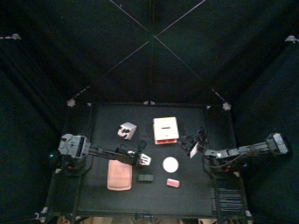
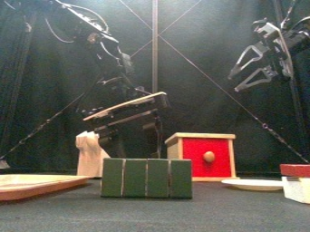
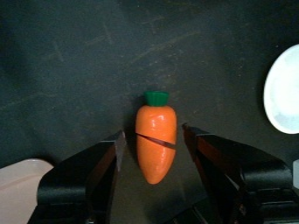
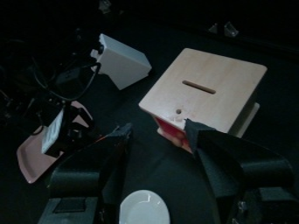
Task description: Grab salmon sushi
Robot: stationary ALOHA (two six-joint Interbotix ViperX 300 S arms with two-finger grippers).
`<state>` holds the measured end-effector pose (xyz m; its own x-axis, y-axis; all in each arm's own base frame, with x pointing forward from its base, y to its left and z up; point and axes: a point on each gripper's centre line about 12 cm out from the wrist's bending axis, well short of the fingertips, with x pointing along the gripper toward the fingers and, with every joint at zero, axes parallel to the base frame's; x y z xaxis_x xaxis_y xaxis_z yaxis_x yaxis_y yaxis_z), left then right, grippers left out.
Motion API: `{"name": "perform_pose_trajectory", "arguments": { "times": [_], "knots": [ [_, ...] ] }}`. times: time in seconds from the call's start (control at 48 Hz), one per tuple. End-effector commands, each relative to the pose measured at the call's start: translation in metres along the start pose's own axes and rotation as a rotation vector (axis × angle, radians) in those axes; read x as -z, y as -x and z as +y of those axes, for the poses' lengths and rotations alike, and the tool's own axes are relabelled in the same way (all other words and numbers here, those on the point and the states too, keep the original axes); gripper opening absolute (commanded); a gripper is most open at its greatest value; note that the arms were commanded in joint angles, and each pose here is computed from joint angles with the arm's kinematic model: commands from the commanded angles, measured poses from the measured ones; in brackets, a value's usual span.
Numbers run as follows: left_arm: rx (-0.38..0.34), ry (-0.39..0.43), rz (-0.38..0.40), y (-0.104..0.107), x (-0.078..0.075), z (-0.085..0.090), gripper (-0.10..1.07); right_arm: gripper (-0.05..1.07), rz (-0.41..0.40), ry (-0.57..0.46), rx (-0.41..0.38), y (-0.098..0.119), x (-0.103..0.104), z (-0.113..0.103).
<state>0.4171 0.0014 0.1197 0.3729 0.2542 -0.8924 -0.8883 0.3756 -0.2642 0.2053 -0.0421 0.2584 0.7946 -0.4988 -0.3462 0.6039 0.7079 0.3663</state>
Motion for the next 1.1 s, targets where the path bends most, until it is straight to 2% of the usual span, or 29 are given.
{"name": "perform_pose_trajectory", "arguments": {
  "times": [0.0, 0.188, 0.5, 0.562, 0.729, 0.854, 1.083],
  "knots": [
    [0.052, -0.014, -0.037, 0.020, -0.012, -0.007, 0.90, 0.85, 0.006, -0.011, -0.008, 0.000, -0.001, 0.003],
    [0.085, -0.078, -0.087, 0.043, -0.019, -0.001, 0.90, 0.85, 0.000, -0.011, -0.037, 0.001, -0.005, 0.009],
    [0.114, -0.173, -0.161, 0.079, -0.023, 0.038, 0.90, 0.85, -0.043, -0.027, -0.046, 0.001, -0.020, 0.014],
    [0.118, -0.190, -0.172, 0.083, -0.023, 0.046, 0.90, 0.85, -0.023, -0.043, -0.048, 0.001, -0.016, 0.015],
    [0.160, -0.268, -0.221, 0.092, -0.024, 0.060, 0.90, 0.86, 0.072, -0.166, -0.054, 0.003, -0.010, 0.019],
    [0.221, -0.331, -0.254, 0.099, -0.024, 0.063, 0.90, 0.86, 0.146, -0.246, -0.131, 0.007, -0.004, 0.029],
    [0.327, -0.460, -0.318, 0.115, -0.022, 0.071, 0.90, 0.86, 0.328, -0.336, -0.411, 0.015, 0.017, 0.069]
  ]
}}
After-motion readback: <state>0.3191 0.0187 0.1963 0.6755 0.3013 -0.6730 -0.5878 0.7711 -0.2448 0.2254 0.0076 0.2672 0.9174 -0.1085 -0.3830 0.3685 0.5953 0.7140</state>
